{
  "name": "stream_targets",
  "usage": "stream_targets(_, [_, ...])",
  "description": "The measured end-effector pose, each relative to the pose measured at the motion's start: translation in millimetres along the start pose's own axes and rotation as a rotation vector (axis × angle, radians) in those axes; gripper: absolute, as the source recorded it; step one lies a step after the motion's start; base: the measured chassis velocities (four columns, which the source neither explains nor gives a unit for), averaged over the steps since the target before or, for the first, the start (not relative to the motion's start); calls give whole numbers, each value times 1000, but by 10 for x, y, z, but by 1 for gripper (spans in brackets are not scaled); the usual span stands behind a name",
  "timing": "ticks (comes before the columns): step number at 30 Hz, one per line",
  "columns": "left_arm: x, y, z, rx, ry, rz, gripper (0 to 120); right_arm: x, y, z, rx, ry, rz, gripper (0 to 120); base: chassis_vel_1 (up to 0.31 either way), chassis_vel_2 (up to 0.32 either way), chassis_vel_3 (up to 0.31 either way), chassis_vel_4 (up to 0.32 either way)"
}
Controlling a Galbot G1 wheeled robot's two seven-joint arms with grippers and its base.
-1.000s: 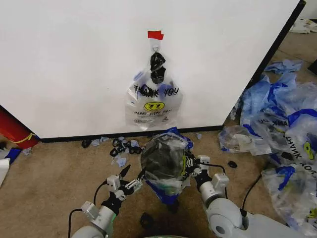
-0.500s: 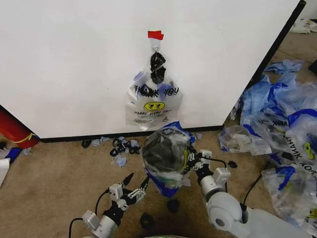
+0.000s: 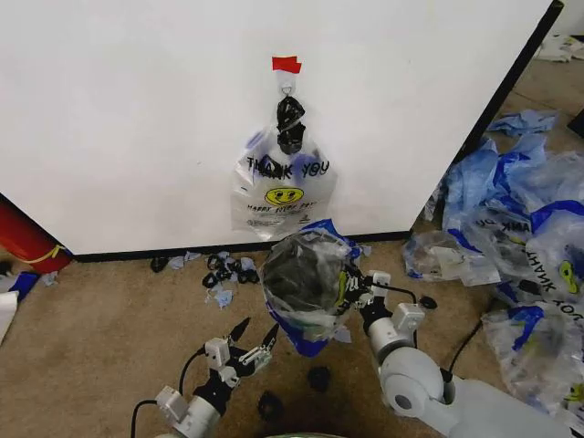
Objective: Pick up the garbage bag from the wall and place it over the trash bin.
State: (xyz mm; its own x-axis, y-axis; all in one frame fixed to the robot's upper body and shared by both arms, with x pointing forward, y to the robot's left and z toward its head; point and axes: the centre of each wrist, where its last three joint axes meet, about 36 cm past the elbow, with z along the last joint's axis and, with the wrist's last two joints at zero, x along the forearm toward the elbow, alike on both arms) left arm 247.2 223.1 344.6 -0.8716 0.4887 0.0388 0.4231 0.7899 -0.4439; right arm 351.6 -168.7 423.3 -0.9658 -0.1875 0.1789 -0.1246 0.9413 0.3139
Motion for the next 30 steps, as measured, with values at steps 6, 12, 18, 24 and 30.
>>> stream_targets(6, [-21,-14,13,4,-3,2,82,4,47,13,-3,3,-5,1,0,0,0,0])
stream_targets(12, [-28,-22,16,5,-4,4,82,11,84,35,-2,3,-8,1,0,0,0,0])
stream_targets(18, [-38,-11,40,5,0,6,74,16,136,49,-5,3,-11,1,0,0,0,0])
stream_targets(24, [-40,0,70,7,5,7,53,37,155,61,-5,7,-15,1,0,0,0,0])
stream_targets(30, [-36,14,62,3,5,7,30,52,130,75,4,9,-13,1,0,0,0,0])
